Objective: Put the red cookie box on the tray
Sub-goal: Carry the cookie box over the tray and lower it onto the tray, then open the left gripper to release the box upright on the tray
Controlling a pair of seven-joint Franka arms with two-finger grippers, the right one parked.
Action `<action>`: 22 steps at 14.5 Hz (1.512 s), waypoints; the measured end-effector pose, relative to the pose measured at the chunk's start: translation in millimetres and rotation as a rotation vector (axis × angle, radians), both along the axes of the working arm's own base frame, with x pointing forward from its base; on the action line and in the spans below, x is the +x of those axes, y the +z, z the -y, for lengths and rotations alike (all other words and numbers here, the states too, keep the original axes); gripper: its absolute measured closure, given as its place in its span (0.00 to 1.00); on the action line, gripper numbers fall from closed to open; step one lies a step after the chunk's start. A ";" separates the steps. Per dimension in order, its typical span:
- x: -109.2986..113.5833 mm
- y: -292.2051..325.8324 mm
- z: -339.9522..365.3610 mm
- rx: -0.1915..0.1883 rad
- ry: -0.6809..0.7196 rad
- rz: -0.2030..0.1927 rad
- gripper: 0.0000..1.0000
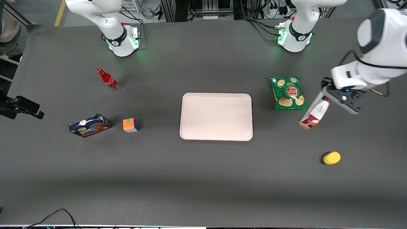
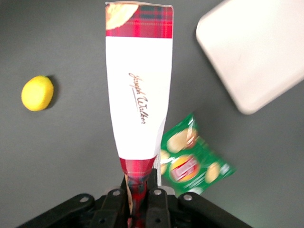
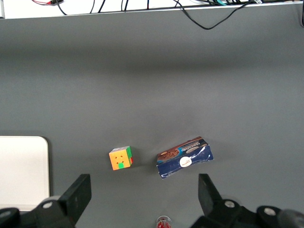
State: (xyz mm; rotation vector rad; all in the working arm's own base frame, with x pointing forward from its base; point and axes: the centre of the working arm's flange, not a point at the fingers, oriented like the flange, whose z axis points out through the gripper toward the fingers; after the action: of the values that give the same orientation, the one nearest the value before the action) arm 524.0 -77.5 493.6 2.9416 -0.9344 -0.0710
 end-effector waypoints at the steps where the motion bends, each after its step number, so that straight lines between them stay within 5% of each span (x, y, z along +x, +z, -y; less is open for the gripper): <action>1: -3.8 5.9 33.6 0.008 0.071 0.008 0.86; 4: -24.7 2.8 134.7 0.013 0.253 0.033 0.86; 8: -32.7 -48.2 210.5 -0.047 0.407 0.059 0.86; 11: -34.2 -101.2 231.5 -0.089 0.477 0.059 0.86; 18: -41.8 -184.8 243.9 -0.072 0.551 0.076 0.86; 22: -43.0 -213.2 248.0 -0.078 0.590 0.049 0.86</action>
State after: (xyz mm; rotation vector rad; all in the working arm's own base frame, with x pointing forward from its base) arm 481.0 -325.5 280.3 3.0163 -0.0422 0.0617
